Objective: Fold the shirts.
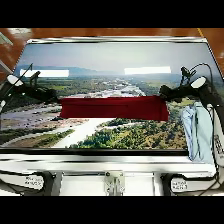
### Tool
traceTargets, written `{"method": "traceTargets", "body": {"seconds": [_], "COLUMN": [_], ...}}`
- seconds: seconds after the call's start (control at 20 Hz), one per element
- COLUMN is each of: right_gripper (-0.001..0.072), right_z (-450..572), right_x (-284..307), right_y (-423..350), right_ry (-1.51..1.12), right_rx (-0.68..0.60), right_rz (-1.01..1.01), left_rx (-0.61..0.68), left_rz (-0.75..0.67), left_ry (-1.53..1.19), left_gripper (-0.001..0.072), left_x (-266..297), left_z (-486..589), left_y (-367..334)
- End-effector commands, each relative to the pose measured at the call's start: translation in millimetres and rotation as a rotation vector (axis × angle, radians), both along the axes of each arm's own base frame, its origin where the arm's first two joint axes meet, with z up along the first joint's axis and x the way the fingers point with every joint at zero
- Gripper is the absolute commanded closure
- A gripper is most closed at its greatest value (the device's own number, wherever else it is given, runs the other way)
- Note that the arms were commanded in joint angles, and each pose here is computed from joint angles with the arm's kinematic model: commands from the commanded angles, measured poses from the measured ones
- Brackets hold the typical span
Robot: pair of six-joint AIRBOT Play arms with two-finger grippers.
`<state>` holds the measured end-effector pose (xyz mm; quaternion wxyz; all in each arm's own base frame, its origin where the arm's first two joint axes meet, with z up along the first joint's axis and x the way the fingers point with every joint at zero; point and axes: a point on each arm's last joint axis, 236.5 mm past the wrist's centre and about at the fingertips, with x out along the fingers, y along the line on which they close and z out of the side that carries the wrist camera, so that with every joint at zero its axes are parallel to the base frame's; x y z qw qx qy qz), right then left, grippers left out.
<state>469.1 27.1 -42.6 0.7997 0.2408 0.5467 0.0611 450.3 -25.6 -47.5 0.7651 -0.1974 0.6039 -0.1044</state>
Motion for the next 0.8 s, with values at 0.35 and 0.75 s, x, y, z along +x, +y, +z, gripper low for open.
{"method": "traceTargets", "body": {"seconds": [0.35, 0.75], "right_gripper": [0.0006, 0.0006], "right_z": [-31, -75], "right_x": [-21, -43], "right_y": [-52, -19], "right_ry": [0.121, 0.293], "right_rx": [-0.074, 0.151], "right_rz": [0.043, 0.039], "left_rx": [-0.092, -0.105], "left_rz": [0.048, -0.018], "left_ry": [0.267, 0.137], "left_gripper": [-0.0011, -0.0005], "left_x": [-23, -20], "left_z": [-26, 37], "left_y": [10, -22]}}
